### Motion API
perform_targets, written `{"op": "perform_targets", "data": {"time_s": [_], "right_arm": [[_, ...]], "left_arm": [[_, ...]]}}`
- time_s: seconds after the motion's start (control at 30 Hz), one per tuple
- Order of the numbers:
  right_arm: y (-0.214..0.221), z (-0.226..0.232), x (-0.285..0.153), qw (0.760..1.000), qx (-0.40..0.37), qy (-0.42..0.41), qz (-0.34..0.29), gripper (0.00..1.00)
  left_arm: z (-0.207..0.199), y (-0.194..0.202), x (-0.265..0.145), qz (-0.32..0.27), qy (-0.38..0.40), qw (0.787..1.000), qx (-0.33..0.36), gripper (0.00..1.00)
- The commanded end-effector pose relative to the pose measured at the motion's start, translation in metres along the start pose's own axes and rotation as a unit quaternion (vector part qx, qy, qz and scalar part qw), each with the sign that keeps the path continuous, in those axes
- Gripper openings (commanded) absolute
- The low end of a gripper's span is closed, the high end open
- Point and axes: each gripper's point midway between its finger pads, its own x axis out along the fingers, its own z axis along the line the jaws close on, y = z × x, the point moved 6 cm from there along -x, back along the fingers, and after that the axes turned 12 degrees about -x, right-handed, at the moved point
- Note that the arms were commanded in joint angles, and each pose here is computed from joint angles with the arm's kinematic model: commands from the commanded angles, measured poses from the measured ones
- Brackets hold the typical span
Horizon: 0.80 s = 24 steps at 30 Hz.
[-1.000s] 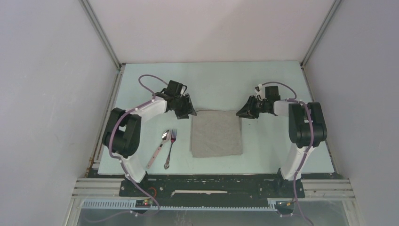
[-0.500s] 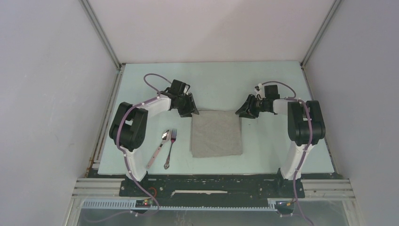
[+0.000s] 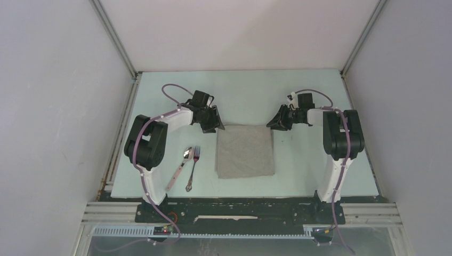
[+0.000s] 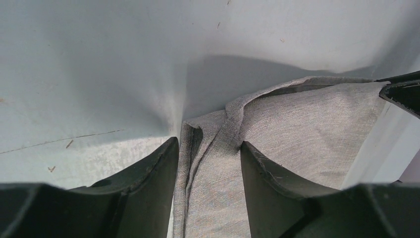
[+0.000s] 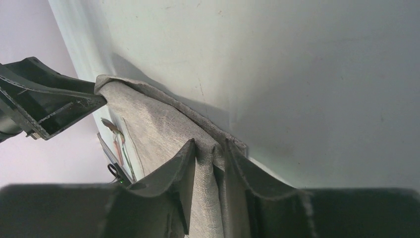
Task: Fold the napkin into a case and place the utensils inside
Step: Smooth out the 2/3-rectangle-folded napkin at the center of the board.
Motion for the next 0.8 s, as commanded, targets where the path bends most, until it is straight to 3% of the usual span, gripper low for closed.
{"op": "perform_targets", "data": {"time_s": [0.0,0.2,0.33,0.53,0.7,0.77], "right_arm": [[-0.011,0.012,0.003,1.000,-0.022,-0.014,-0.007,0.31],[-0.012,0.025,-0.013,0.999,-0.035,-0.005,-0.010,0.09],[-0.011,0.026,-0.023,0.999,-0.032,-0.004,-0.021,0.01],[-0.008,0.021,-0.028,0.999,-0.023,-0.007,-0.026,0.00],[-0.006,0.016,-0.029,0.999,-0.018,0.006,-0.029,0.00],[-0.004,0.012,-0.030,0.999,-0.013,0.013,-0.030,0.00]], "left_arm": [[-0.007,-0.013,-0.003,-0.018,0.017,1.000,0.014,0.54],[-0.009,-0.014,-0.007,-0.021,0.027,0.999,0.015,0.59],[-0.014,-0.013,-0.003,-0.009,0.053,0.998,0.014,0.60],[-0.021,-0.011,0.006,0.010,0.091,0.996,0.003,0.52],[-0.020,-0.012,0.004,0.002,0.085,0.996,0.002,0.36],[-0.019,-0.013,-0.001,-0.007,0.078,0.997,0.003,0.34]]}}
